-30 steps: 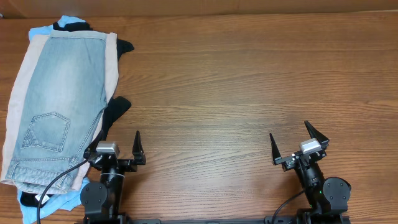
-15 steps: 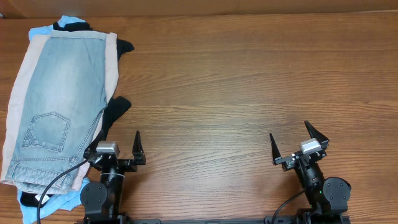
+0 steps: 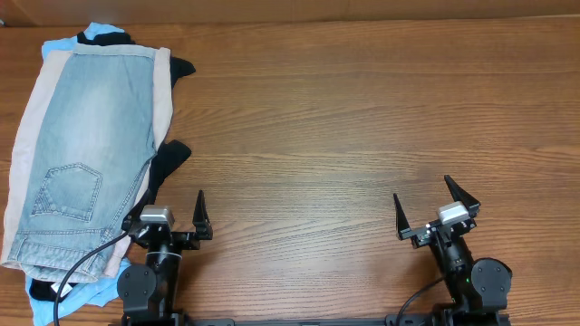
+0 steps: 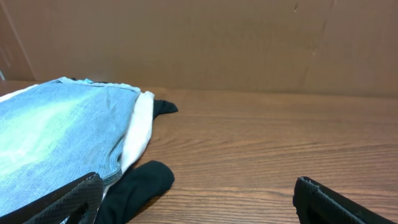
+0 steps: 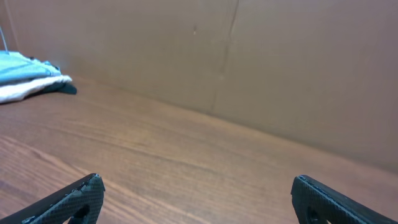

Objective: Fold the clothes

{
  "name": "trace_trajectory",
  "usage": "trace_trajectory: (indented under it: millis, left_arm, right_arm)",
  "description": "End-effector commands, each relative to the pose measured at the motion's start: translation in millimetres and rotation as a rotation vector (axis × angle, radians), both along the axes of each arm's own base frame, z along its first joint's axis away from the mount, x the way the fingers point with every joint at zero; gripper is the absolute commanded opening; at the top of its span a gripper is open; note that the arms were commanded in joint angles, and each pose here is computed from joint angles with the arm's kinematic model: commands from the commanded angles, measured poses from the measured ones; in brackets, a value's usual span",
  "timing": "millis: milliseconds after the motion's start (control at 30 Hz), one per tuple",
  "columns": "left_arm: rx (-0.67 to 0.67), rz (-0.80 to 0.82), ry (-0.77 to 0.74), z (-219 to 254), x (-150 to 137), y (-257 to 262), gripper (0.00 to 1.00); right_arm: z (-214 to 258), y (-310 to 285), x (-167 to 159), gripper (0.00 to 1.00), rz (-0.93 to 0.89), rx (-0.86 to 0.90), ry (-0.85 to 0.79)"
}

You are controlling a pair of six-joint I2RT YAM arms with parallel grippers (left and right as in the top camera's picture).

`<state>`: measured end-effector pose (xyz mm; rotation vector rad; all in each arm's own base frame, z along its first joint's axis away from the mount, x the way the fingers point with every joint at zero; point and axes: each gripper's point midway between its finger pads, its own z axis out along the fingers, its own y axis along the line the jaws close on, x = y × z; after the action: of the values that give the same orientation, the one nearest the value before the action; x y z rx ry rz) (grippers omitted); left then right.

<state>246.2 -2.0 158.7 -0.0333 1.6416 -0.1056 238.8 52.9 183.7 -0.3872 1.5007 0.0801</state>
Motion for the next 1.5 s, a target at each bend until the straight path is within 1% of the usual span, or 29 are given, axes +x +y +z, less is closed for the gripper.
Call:
trace_trajectory:
  millis: [0,233,433,633,833,967,1100,1300,1467]
  left_arm:
    - [-0.013,-0.001,-0.008,0.9,-0.2,-0.8,1.0]
    - [-0.013,-0.014,-0.012,1.9,-0.3,-3.0,1.0]
    - [-0.007,-0.026,-0.052,12.0,-0.1,-5.0,1.0]
    - [-0.004,-0.031,-0.08,36.2,-4.2,-6.2,1.0]
    - [0.002,-0.036,-0.046,58.4,-1.6,-6.7,1.0]
    - [0.003,-0.073,0.011,69.3,8.2,-12.1,1.0]
    - [-0.015,-0.085,0.115,79.9,25.3,-13.0,1.0]
    - [-0.047,-0.121,0.312,101.5,51.7,-17.2,1.0]
    - [-0.074,-0.131,0.48,112.0,68.1,-17.9,1.0]
  right_arm:
    - [3.0,-0.3,-0.1,1.0,-0.003,0.004,-0.023]
    - [6.5,-0.1,-0.4,1.0,-0.002,0.01,-0.036]
    - [10.6,-0.3,-0.6,1.0,-0.002,0.031,-0.046]
    - [37.7,-0.4,-5.6,1.0,0.003,0.083,-0.095]
    - [69.0,-0.6,-13.9,1.0,0.006,0.084,-0.156]
    - [84.0,-0.7,-18.2,1.0,0.006,0.085,-0.166]
    - [92.5,-0.6,-16.2,1.0,0.005,0.083,-0.117]
    - [102.0,4.1,-2.0,1.0,0.024,0.078,0.043]
    - [106.5,17.9,22.6,1.0,0.099,0.081,0.223]
